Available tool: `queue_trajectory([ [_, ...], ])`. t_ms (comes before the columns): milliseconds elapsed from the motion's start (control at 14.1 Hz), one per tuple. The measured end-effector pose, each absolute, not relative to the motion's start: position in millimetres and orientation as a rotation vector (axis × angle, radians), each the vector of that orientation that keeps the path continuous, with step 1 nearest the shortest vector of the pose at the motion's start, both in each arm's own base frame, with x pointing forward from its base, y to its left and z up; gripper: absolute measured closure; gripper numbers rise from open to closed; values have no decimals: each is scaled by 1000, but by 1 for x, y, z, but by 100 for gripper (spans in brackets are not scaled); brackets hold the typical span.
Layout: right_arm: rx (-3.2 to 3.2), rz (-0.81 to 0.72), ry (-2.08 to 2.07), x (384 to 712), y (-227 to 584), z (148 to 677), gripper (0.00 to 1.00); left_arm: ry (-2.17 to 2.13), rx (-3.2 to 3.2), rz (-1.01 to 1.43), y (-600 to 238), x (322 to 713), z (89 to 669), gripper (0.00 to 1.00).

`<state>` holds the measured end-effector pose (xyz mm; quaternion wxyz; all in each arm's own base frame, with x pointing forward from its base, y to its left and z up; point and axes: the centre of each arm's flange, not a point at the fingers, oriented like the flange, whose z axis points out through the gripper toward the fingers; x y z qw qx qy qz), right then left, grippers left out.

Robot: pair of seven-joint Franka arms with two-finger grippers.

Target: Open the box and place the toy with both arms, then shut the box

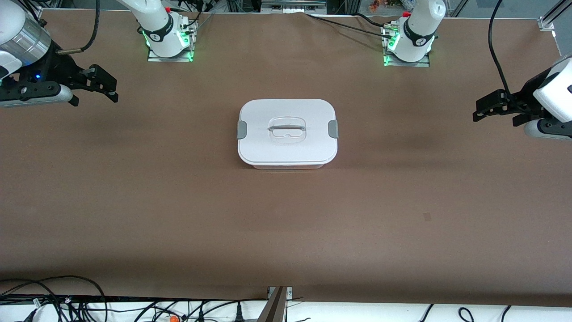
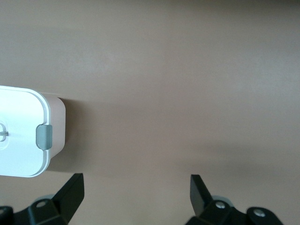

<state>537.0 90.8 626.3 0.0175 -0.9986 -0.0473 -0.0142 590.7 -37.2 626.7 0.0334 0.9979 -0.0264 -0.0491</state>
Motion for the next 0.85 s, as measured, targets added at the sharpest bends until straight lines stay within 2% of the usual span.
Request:
queue_trajectory([
  [850, -3103, -44, -147, 537, 91, 626, 0, -31, 3071, -201, -37, 594, 610, 0],
])
